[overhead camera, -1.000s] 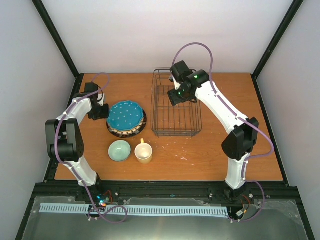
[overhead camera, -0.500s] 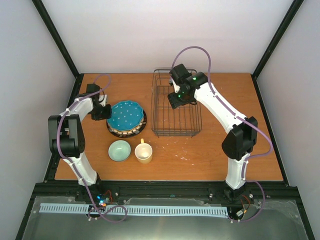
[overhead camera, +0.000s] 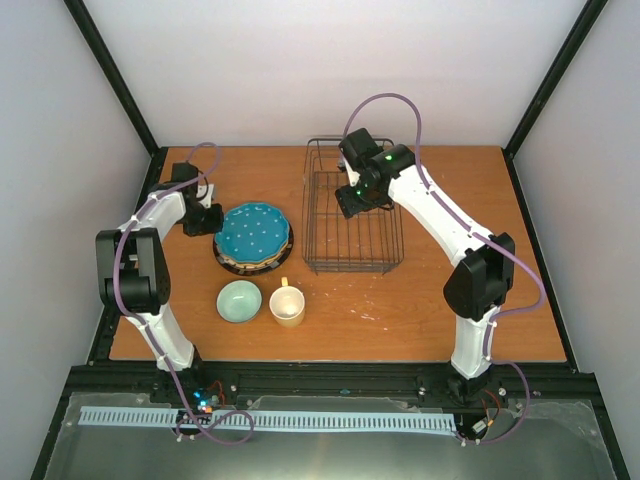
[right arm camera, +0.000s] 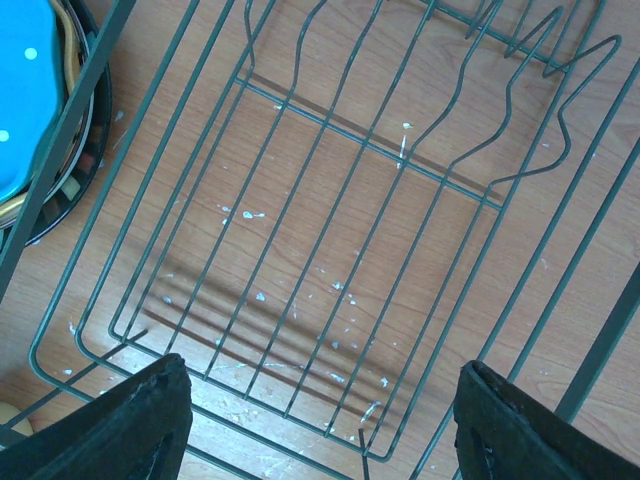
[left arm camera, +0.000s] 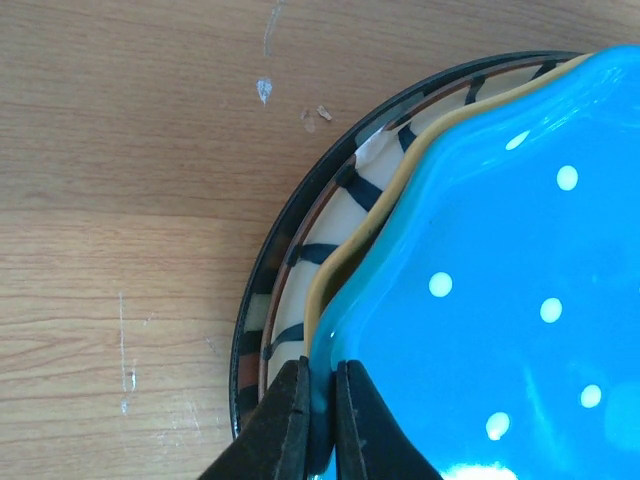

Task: Load the mixed dishes into the dish rack

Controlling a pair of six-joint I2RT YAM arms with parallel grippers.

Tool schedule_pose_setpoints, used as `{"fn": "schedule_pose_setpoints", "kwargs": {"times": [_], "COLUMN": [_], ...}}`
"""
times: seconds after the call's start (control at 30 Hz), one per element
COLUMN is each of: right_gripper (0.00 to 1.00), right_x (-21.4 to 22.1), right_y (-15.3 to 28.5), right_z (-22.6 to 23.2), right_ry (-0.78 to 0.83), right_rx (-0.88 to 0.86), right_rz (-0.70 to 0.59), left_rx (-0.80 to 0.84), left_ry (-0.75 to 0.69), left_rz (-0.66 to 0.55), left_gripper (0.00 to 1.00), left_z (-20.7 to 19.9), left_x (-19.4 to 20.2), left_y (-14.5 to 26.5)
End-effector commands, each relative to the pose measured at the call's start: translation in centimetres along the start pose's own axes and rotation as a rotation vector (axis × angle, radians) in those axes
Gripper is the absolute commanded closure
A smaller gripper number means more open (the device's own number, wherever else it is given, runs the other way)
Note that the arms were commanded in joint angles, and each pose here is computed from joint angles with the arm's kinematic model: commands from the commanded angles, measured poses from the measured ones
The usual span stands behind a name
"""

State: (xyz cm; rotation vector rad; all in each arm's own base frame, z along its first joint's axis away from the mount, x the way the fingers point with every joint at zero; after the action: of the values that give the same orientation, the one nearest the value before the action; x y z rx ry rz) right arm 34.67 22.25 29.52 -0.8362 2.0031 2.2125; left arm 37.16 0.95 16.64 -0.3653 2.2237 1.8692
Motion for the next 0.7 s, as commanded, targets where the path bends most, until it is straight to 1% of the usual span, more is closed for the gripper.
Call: {"fn": "schedule_pose_setpoints", "kwargs": {"times": [0.0,0.17,0.23,0.37,0.43,0.5,0.57,0.67], "right_gripper": [0.28,0.27,0.27,0.19,0.17,0.14,0.14,0.13], "right_x": [-0.2,-1.4,-2.1,-3.5,-4.1,-4.7,-5.3,-5.8], "right_y": [0.6,1.5,1.8,2.9,3.1,3.0,2.5,1.6], "right_z": [0.0,0.2,0.1,-0.1,-0.1,-0.4,-0.6,-0.2], "right_ry": [0.010,0.004,-0.008,-0.005,0.003,-0.007,-0.017,-0.019], "right_rx": [-0.010,-0.052,-0.101,-0.245,-0.350,-0.430,-0.501,-0.585], "right_rz": [-0.025,-0.074,-0.091,-0.172,-0.198,-0.206,-0.198,-0.184], "left_rx": [-0.031,0.011,0.033,0.068,0.074,0.077,0.083,0.093], "left_ry": [-0.047,-0.091,-0.102,-0.121,-0.126,-0.121,-0.113,-0.115], "left_rz": [-0.036,-0.140,-0.183,-0.239,-0.263,-0.268,-0.267,-0.319], "left_gripper": [0.99,0.99,0.99,0.99,0.99,0.99,0.99,0.99], "left_z": [-0.2,-0.9,-1.3,-1.8,-1.9,-2.0,-2.1,-2.5], "left_x": [-1.1,-2.6,-3.2,-3.6,-3.5,-3.5,-3.7,-4.2], "left_y": [1.5,4.0,5.0,6.4,6.8,7.1,7.6,9.3]}}
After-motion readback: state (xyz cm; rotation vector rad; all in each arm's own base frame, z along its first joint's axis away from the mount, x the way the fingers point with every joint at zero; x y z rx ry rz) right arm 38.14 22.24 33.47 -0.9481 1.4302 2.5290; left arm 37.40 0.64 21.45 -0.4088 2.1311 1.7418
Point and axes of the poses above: each gripper's point midway between its finger pads, its own y axis back along the fingers, its own z axis along the line the jaws close on, x = y × z, the point moved 10 cm from there along y, back along the fingers, and after that the axes turned 5 degrees about -y, right-handed, at the moved point
